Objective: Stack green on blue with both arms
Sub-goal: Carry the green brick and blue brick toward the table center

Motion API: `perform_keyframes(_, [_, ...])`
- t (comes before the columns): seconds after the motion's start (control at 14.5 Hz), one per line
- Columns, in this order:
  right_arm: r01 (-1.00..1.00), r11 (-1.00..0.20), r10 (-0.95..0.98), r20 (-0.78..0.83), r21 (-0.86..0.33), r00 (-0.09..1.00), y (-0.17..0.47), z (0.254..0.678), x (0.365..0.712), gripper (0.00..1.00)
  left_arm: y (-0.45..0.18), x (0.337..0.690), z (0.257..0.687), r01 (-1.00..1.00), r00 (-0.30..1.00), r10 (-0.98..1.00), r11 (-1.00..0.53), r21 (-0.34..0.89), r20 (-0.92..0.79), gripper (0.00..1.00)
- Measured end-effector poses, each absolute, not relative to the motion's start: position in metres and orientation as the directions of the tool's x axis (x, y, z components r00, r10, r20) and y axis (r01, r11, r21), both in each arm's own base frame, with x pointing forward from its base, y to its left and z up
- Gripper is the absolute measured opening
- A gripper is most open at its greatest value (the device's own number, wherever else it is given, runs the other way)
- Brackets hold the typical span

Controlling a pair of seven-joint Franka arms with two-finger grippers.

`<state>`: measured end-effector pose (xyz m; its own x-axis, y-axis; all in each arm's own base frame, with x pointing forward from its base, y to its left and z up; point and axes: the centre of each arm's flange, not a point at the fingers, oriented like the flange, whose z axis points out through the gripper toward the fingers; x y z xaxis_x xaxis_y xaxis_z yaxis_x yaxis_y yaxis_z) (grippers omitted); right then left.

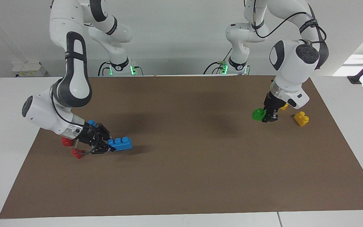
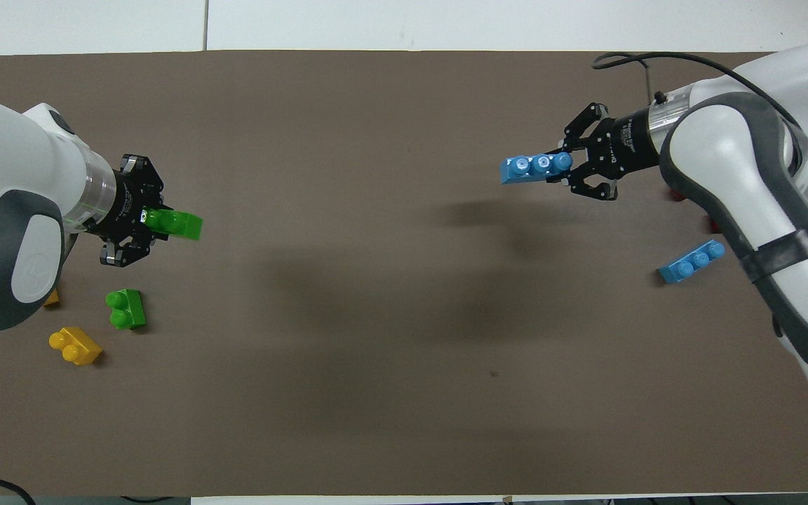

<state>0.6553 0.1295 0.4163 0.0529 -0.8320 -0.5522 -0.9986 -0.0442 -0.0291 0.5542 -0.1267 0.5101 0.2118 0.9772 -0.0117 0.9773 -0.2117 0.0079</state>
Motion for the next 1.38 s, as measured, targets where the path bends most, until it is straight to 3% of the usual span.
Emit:
perform_keyframes(0.28, [-0.998, 0.060, -0.841, -0.540, -0.018, -0.041, 0.216, 0.411, 0.638, 0.34, -0.150, 0.547, 0.510, 0.994, 0.105, 0.994, -0.105, 0.003, -0.012, 0.34])
perform_keyframes(0.55, [-0.994, 0.104, -0.860, -0.505, -0.034, -0.073, 0.274, 0.365, 0.599, 0.34, -0.169, 0.542, 0.510, 1.000, 0.019, 1.000, -0.019, 0.002, -0.013, 0.34])
perform_keyframes(0.9, [-0.995, 0.088, -0.880, -0.471, -0.035, -0.061, 0.287, 0.336, 0.564, 0.34, -0.204, 0.531, 0.505, 1.000, 0.016, 1.000, -0.015, 0.021, -0.020, 0.34])
perform_keyframes(1.38, [-0.998, -0.027, -0.851, -0.522, -0.057, 0.053, 0.286, 0.310, 0.543, 0.34, -0.282, 0.505, 0.479, 0.995, 0.045, 0.997, -0.040, 0.092, -0.060, 0.34])
